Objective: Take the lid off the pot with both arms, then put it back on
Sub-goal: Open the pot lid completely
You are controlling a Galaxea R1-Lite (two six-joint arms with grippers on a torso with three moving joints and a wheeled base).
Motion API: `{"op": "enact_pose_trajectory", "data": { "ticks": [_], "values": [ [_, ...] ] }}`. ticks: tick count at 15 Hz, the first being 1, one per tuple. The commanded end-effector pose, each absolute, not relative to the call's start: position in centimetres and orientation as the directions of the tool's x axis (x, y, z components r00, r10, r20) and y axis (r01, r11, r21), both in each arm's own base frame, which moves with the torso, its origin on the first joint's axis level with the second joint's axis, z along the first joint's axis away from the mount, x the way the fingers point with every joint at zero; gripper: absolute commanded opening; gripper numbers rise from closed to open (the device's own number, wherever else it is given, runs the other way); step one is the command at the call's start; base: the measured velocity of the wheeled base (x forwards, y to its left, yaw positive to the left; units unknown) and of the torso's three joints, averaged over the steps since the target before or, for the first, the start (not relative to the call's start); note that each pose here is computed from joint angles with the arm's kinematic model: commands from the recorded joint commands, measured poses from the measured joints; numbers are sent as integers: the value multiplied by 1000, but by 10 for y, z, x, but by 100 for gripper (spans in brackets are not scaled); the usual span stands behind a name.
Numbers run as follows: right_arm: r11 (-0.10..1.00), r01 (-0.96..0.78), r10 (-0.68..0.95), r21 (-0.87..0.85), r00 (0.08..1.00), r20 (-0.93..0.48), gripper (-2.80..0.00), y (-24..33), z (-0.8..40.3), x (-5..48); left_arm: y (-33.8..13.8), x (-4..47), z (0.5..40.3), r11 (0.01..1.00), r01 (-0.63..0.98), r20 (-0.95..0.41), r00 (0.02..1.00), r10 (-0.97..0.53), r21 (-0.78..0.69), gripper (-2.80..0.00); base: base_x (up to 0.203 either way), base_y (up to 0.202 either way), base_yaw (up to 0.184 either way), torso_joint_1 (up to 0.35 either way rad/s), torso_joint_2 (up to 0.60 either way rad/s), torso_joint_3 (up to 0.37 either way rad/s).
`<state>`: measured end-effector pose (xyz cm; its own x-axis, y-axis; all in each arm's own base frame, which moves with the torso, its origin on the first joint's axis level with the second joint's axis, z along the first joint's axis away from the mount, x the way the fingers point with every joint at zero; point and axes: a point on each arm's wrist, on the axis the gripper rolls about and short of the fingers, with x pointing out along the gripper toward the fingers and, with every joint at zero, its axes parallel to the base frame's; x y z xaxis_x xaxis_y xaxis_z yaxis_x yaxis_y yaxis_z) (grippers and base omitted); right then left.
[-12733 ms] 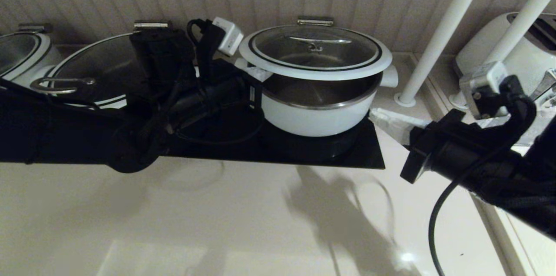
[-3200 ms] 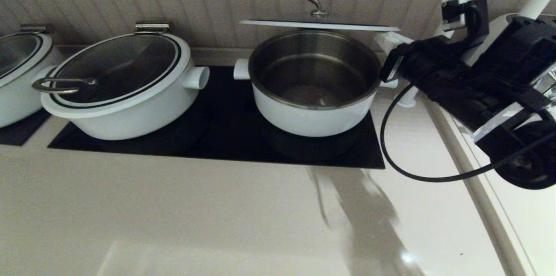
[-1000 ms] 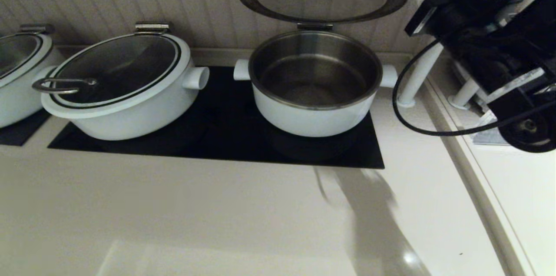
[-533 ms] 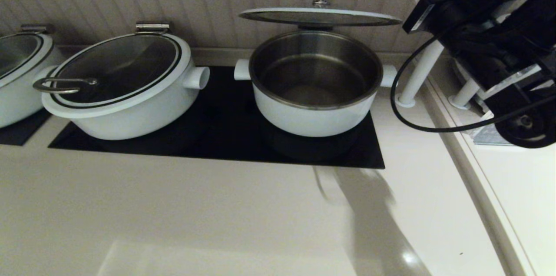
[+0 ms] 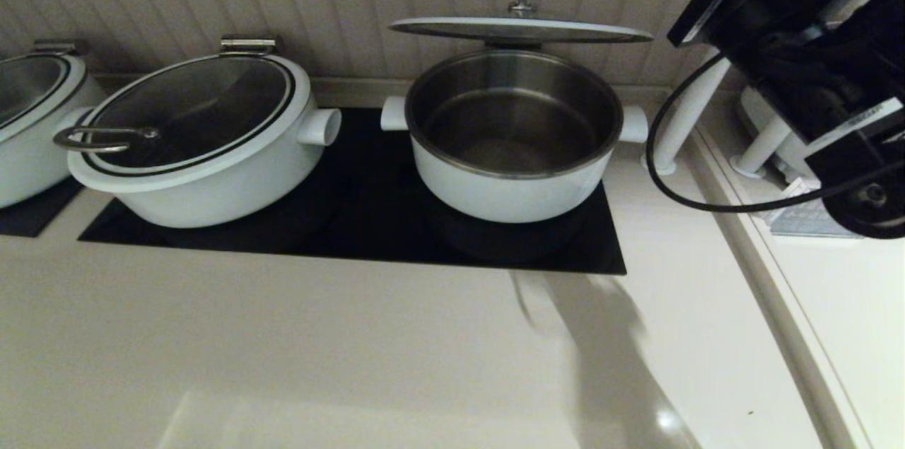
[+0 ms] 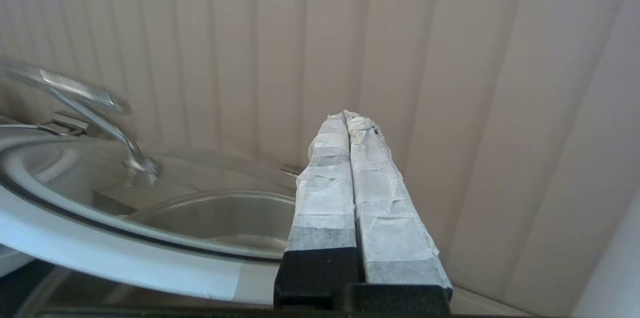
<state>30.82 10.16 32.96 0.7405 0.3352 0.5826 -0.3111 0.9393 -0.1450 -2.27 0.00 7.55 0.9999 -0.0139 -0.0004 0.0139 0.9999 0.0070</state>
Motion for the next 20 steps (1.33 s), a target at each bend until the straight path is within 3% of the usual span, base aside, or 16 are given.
{"op": "enact_pose_trajectory", "data": {
  "ticks": [1,5,10,20],
  "values": [
    [936,-316,342,-154,721,603,-280,97,341,293,0,-23,75,1000,14,0,1000,-14,8,-280,0,0,0,0,0,0],
    [922,-350,383,-163,771,509,-280,86,335,257,0,-23,75,1000,14,0,1000,-14,8,-280,0,0,0,0,0,0],
    [906,-396,424,-151,854,301,-280,78,287,230,0,-23,76,1000,14,1,1000,-14,8,-280,0,0,0,0,0,0],
    [895,-423,444,-140,876,189,-280,96,251,286,0,-23,76,1000,14,0,1000,-14,8,-280,0,0,0,0,0,0]
  ]
}}
